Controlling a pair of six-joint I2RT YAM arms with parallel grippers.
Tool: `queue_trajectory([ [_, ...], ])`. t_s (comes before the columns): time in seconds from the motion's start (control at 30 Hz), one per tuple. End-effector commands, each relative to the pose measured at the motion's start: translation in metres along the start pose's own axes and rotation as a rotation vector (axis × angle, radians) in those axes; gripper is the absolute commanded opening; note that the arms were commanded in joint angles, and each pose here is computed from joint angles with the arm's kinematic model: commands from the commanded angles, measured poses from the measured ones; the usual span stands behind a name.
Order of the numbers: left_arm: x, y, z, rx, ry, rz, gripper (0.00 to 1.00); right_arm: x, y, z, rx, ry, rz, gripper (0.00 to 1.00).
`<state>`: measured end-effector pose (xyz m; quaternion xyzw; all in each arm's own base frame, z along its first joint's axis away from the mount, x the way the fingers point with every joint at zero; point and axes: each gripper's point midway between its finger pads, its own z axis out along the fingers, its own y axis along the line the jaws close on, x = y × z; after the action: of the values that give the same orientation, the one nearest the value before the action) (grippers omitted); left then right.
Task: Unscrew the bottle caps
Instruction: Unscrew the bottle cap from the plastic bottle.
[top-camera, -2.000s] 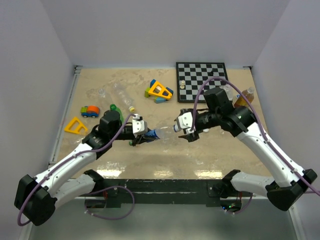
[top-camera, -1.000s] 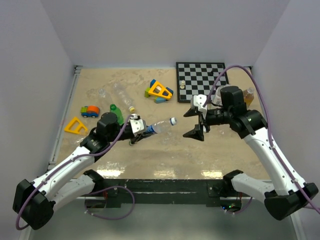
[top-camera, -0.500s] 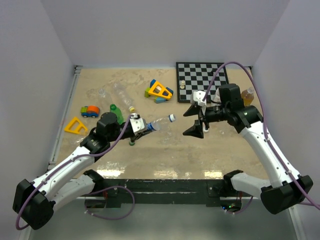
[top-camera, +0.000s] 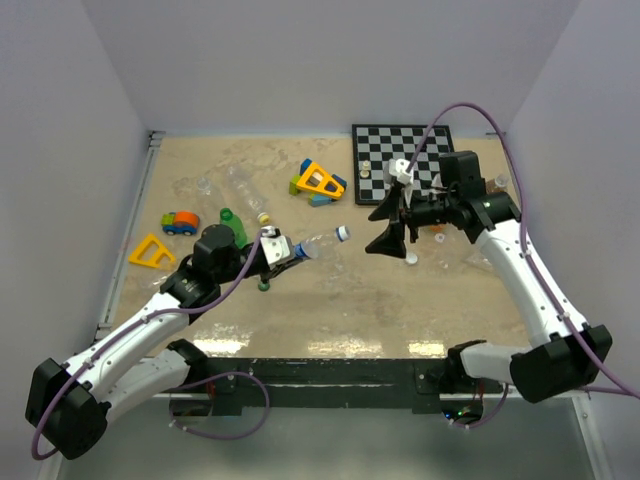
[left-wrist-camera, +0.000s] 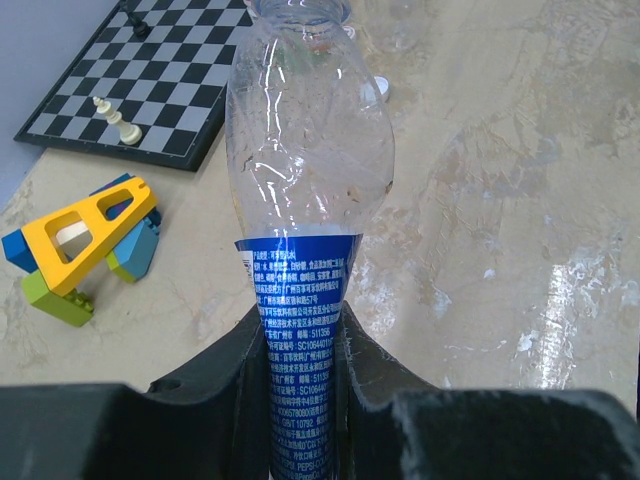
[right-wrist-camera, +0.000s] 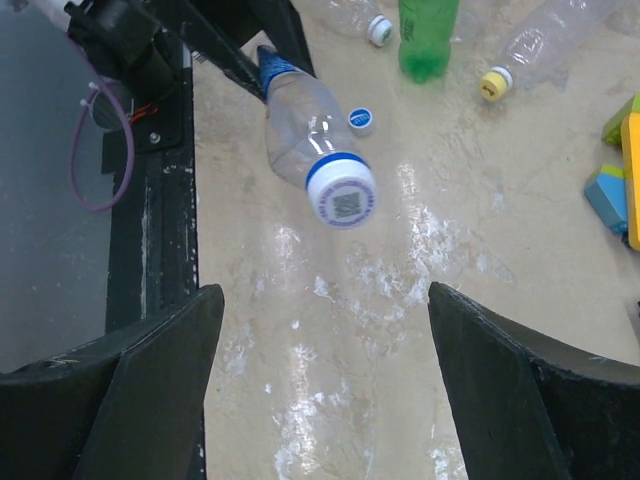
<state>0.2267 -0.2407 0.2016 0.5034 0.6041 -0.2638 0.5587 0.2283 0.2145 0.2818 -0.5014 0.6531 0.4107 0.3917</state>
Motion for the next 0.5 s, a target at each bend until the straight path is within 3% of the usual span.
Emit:
queue_trajectory([
  [0.0,-0.009,0.003,-0.002,-0.016,-0.026,0.032,0.0,-0.008,-0.016,0.001,0.026,-0.008,0.124,0.85],
  [0.17,-0.01,0.001,-0.001,-0.01,-0.029,0.028,0.0,-0.008,-0.026,0.013,-0.014,-0.011,0.223,0.79],
  [0.47,-0.007,0.0,0.002,-0.005,-0.022,0.013,0.0,-0.025,-0.027,0.039,-0.099,0.008,0.259,0.75],
])
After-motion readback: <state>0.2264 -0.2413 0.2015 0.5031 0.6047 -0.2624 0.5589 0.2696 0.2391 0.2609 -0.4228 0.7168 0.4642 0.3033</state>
